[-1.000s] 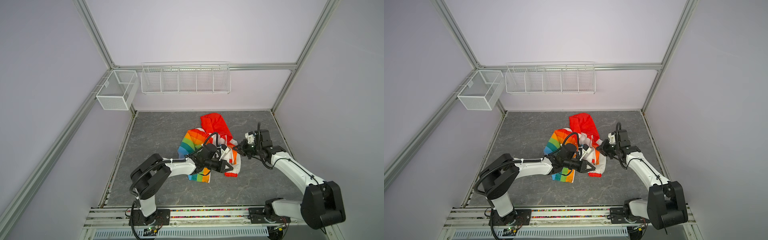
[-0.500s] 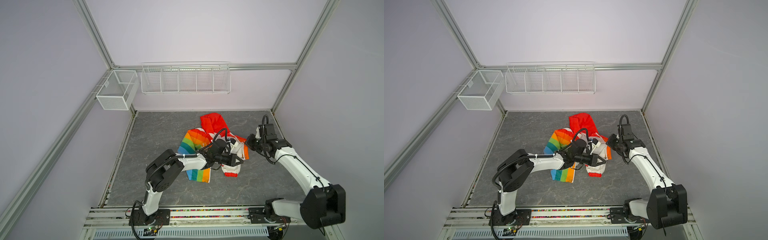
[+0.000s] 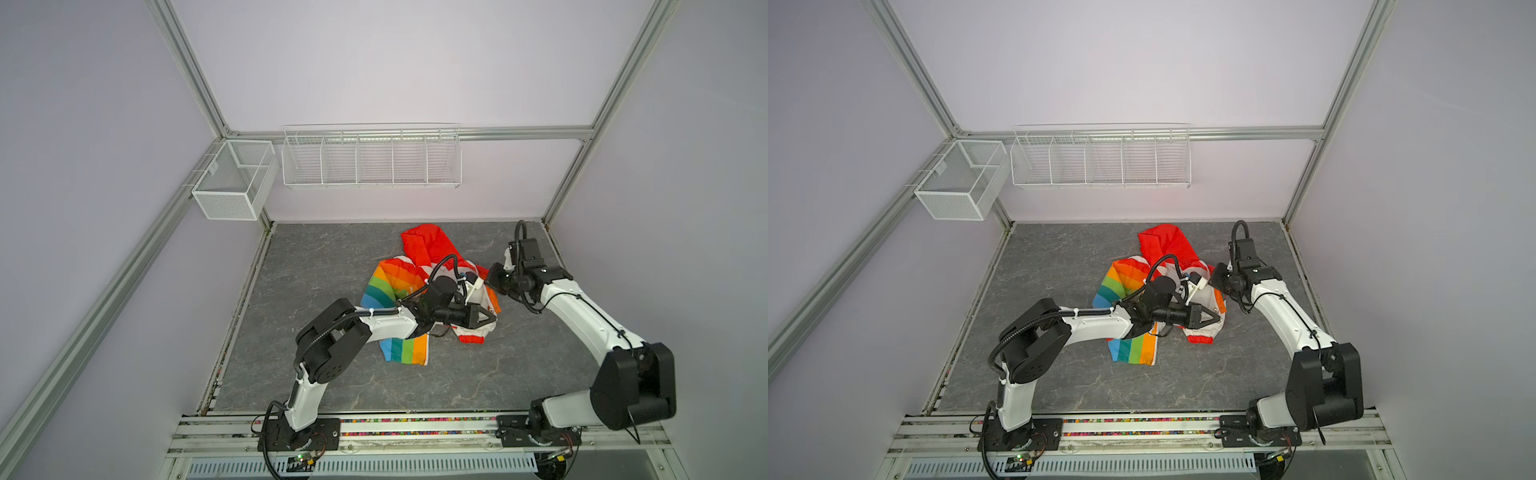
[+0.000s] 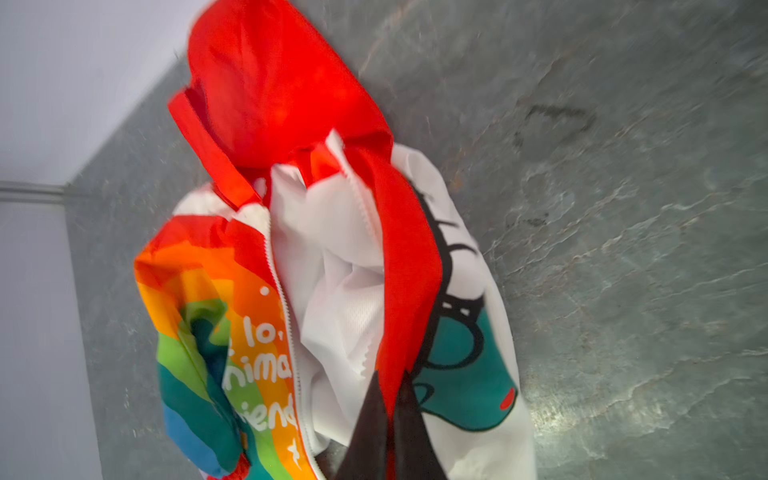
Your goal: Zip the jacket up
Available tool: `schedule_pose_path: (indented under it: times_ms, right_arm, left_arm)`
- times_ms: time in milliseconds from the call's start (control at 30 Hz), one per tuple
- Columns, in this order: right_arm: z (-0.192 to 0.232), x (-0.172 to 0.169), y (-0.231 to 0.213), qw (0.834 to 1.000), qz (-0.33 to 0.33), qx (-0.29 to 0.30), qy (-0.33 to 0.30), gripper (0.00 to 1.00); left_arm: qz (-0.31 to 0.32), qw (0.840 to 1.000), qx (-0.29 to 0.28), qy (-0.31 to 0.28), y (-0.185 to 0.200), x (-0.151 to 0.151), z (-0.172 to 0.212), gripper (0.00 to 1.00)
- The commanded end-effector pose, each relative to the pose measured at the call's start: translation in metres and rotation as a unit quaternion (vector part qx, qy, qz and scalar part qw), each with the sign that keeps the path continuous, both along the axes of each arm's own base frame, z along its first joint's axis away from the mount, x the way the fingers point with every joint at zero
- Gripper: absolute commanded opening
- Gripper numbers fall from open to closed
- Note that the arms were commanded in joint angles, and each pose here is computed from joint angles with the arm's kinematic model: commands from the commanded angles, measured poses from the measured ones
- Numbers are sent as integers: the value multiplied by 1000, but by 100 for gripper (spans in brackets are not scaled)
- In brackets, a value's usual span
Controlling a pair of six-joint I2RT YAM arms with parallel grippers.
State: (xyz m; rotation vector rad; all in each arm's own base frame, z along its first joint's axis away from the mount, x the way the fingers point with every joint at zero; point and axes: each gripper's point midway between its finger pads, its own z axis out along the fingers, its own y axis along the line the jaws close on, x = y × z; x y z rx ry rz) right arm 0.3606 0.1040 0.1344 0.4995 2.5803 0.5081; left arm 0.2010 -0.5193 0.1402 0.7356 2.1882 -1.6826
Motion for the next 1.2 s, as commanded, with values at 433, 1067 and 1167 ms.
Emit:
schedule_pose_path:
  times_ms: [433,1067,1167]
  right_arm:
    - [-82,-13,60,994,93,16,60,6]
    - [-65,-26,59,993,102,37,45,43]
    - [-51,-28,55,994,101,34,31,56]
  left_arm:
    - [84,990,86,81,50,1,-104,0]
    - [104,980,156,64,88,-3,-92,40]
    - [104,978,172,52,97,-9,-81,42]
